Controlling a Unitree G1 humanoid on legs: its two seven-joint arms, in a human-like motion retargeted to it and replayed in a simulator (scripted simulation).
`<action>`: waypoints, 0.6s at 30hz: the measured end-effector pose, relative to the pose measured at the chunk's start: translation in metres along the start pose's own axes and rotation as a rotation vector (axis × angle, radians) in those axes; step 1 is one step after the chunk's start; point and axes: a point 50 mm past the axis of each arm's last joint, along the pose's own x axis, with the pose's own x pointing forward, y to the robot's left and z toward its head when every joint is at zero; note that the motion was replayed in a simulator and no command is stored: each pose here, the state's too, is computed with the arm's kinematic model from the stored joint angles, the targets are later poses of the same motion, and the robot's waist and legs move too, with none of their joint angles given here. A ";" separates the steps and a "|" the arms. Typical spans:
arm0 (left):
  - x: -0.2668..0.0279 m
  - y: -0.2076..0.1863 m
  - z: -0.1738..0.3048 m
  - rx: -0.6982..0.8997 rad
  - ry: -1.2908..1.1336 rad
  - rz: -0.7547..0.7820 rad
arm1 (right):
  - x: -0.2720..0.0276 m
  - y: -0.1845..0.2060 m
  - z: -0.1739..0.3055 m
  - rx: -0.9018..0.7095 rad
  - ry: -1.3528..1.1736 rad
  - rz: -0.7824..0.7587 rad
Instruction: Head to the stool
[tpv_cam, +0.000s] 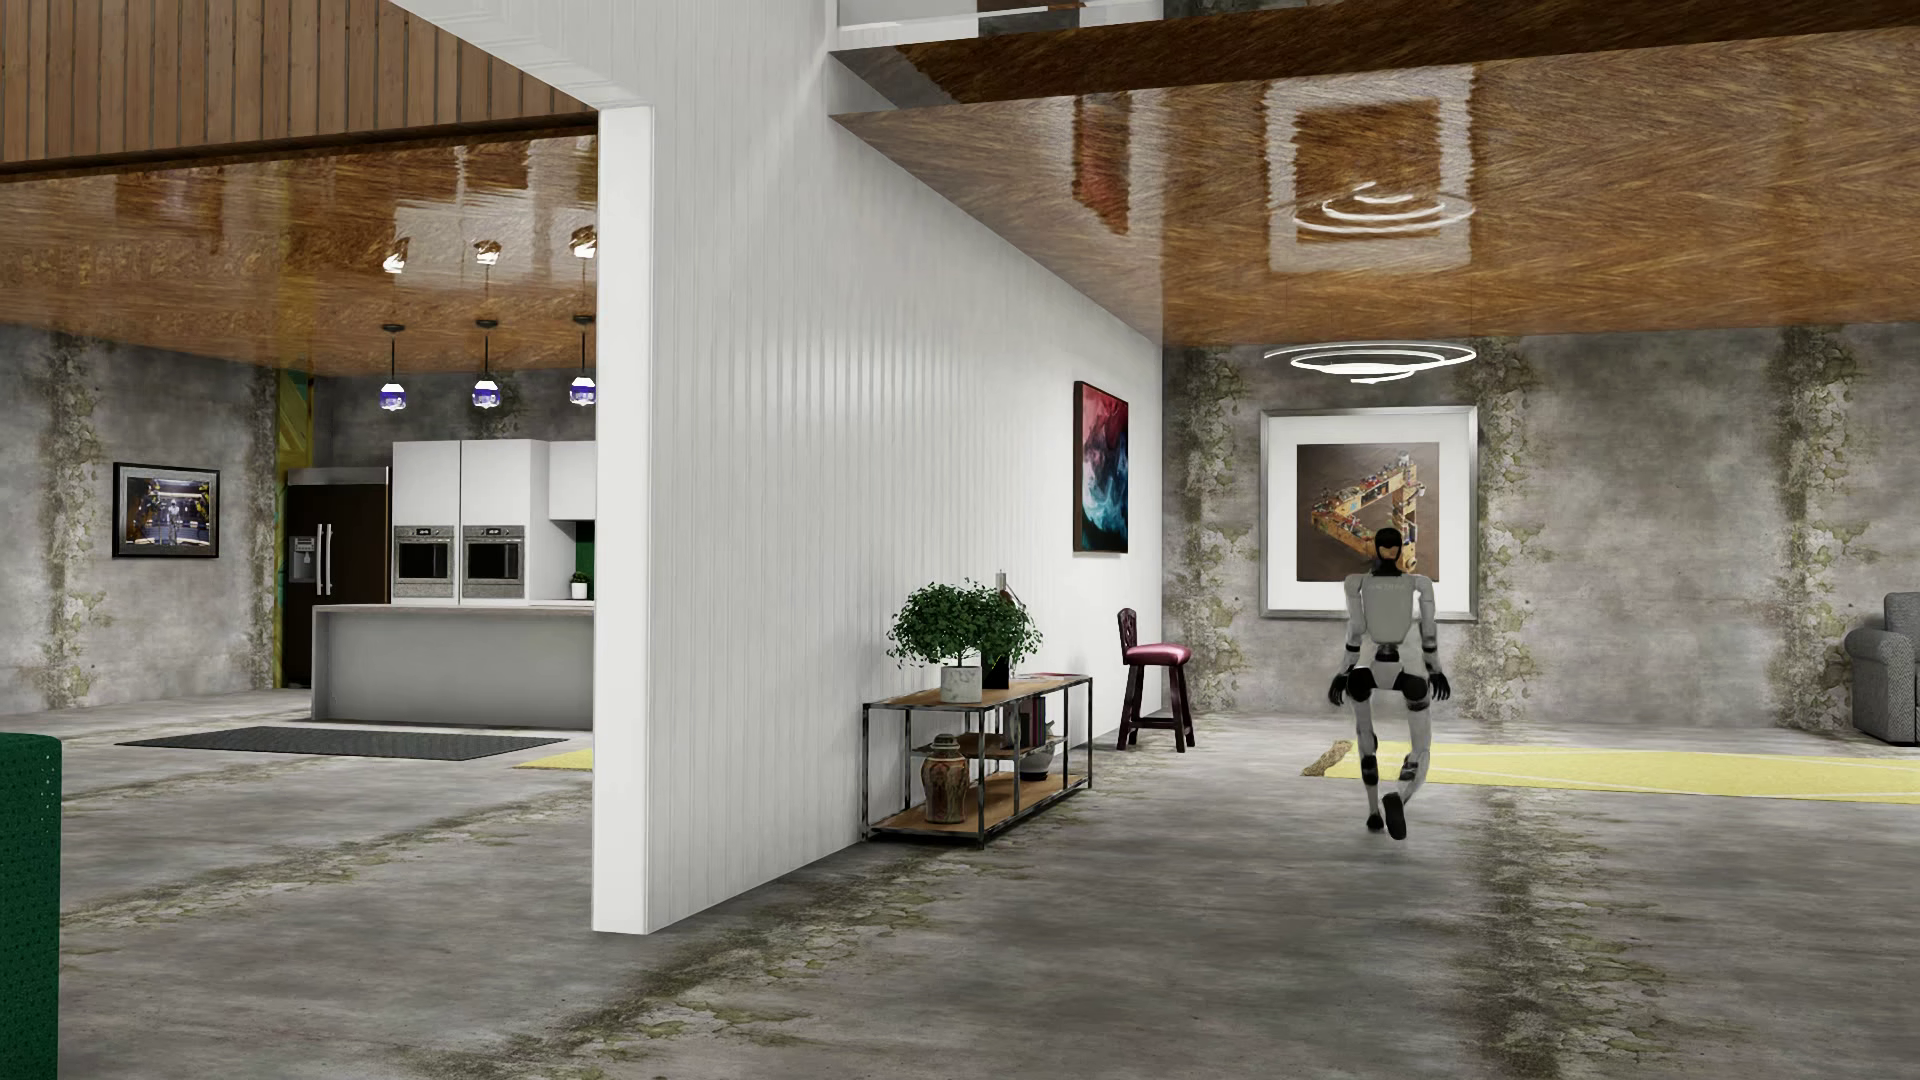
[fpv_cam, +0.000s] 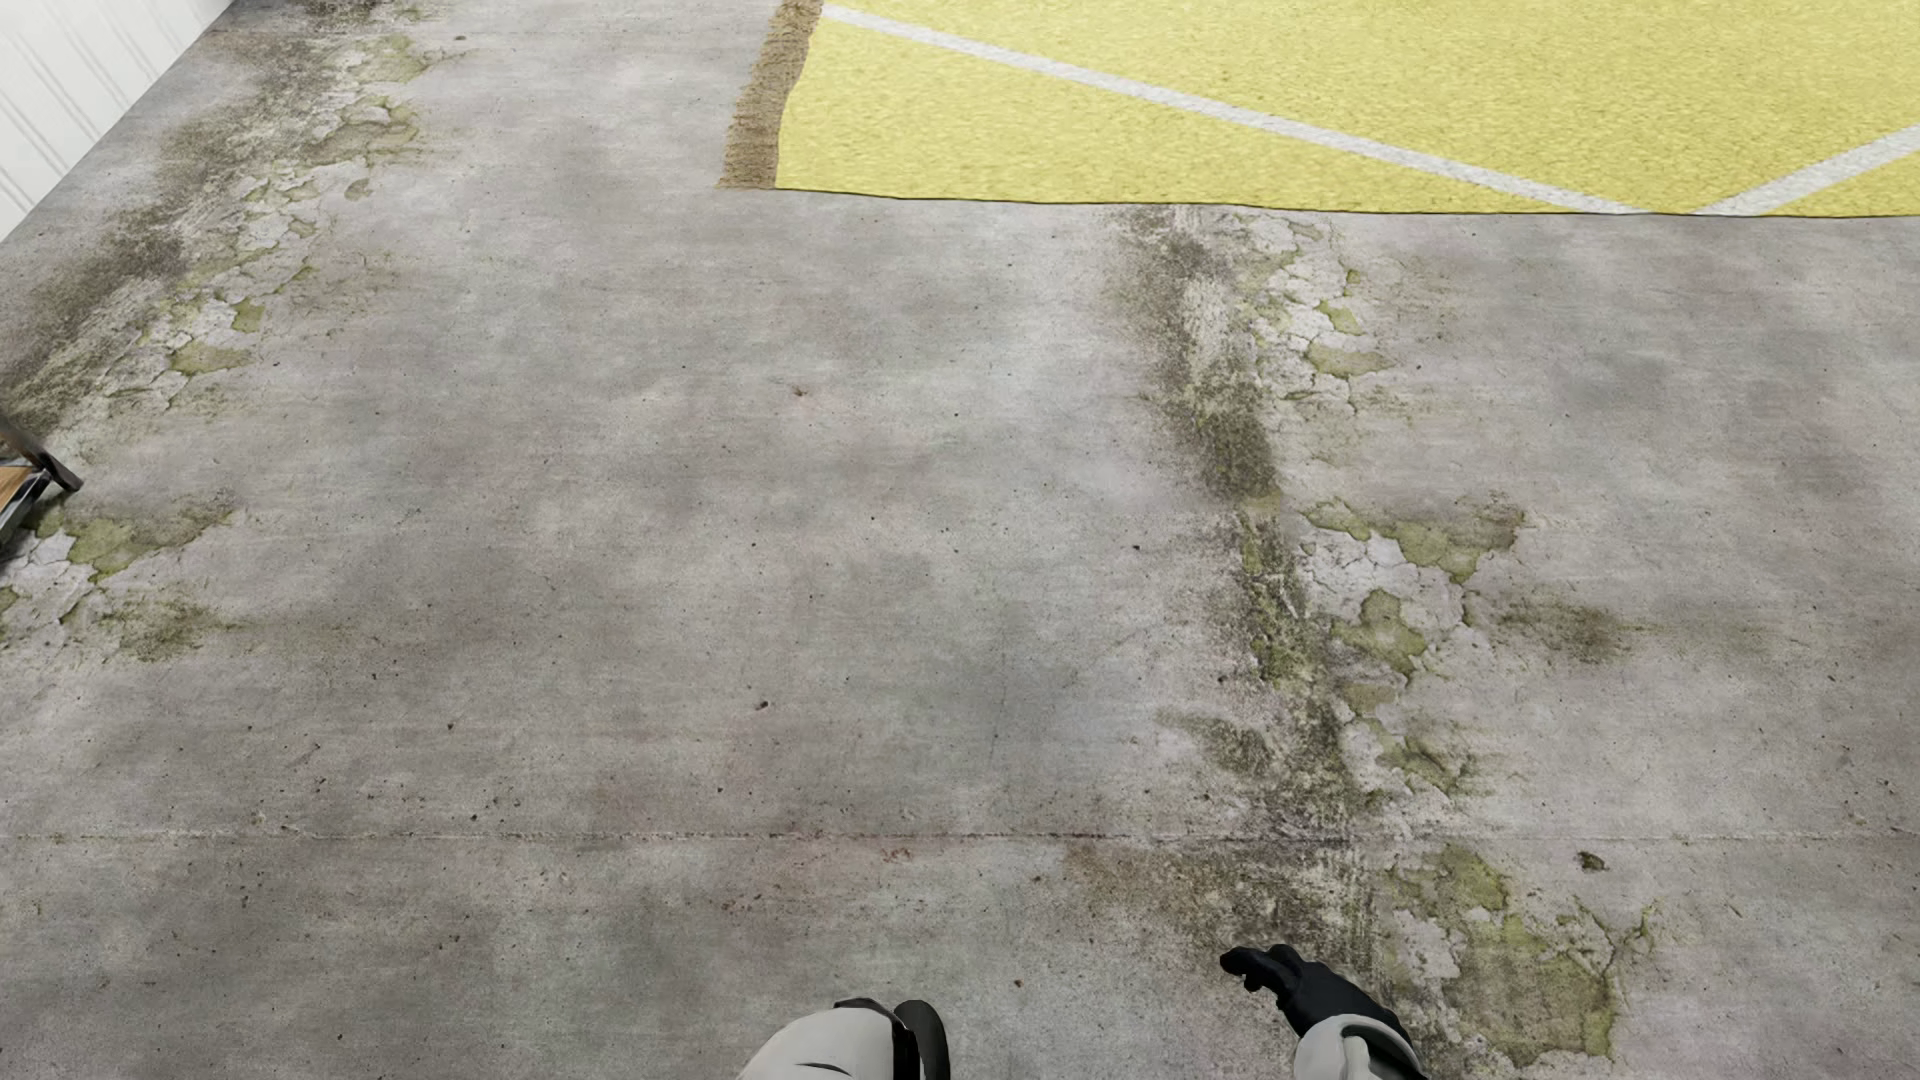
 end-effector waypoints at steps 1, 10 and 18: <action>0.005 0.004 0.008 0.032 -0.001 -0.007 | -0.005 0.018 -0.018 0.047 0.084 0.073; -0.011 0.090 0.148 0.429 -0.511 0.336 | -0.082 0.102 -0.123 0.419 0.513 0.073; 0.010 0.077 0.091 0.560 -0.279 0.264 | -0.089 0.127 -0.105 0.457 0.549 0.210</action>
